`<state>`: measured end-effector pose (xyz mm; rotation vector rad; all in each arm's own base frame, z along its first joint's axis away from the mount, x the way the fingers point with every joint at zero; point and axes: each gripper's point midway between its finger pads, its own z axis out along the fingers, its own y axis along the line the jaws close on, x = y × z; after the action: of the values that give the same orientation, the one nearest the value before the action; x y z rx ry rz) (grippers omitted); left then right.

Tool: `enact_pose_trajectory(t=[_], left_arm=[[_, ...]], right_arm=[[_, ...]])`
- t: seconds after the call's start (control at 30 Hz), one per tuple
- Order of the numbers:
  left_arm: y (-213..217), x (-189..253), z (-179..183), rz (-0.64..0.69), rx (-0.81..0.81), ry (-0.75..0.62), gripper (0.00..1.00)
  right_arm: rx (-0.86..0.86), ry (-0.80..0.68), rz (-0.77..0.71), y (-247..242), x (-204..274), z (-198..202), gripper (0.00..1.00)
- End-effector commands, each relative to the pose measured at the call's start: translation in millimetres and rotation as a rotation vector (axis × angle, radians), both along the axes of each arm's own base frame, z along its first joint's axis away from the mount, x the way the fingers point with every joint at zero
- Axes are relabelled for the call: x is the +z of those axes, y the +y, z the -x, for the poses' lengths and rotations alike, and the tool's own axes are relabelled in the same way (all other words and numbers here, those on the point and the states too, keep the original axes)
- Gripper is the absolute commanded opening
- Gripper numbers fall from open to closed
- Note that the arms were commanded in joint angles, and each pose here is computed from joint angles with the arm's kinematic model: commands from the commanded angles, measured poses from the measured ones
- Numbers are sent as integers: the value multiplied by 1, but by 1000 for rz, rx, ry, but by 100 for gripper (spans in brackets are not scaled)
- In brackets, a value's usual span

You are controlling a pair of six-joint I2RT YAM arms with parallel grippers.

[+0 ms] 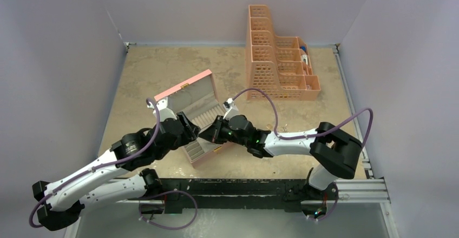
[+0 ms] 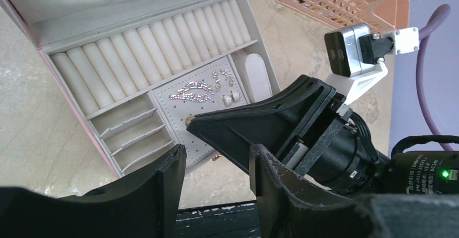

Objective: Organize the mixed jewelry

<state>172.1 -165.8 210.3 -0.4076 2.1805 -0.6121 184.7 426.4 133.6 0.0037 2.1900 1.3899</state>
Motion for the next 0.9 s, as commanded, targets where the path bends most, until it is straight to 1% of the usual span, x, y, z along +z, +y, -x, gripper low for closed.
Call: enact_pose_trajectory(t=[0.0, 0.23, 0.87], left_arm=[[5, 15, -7, -2, 34, -40, 47], [8, 12, -7, -18, 44, -33, 47], [8, 6, -8, -33, 51, -23, 47]], right_arm=[[31, -17, -20, 6, 4, 4, 6], [27, 4, 37, 7, -11, 5, 5], [-28, 15, 86, 4, -25, -4, 5]])
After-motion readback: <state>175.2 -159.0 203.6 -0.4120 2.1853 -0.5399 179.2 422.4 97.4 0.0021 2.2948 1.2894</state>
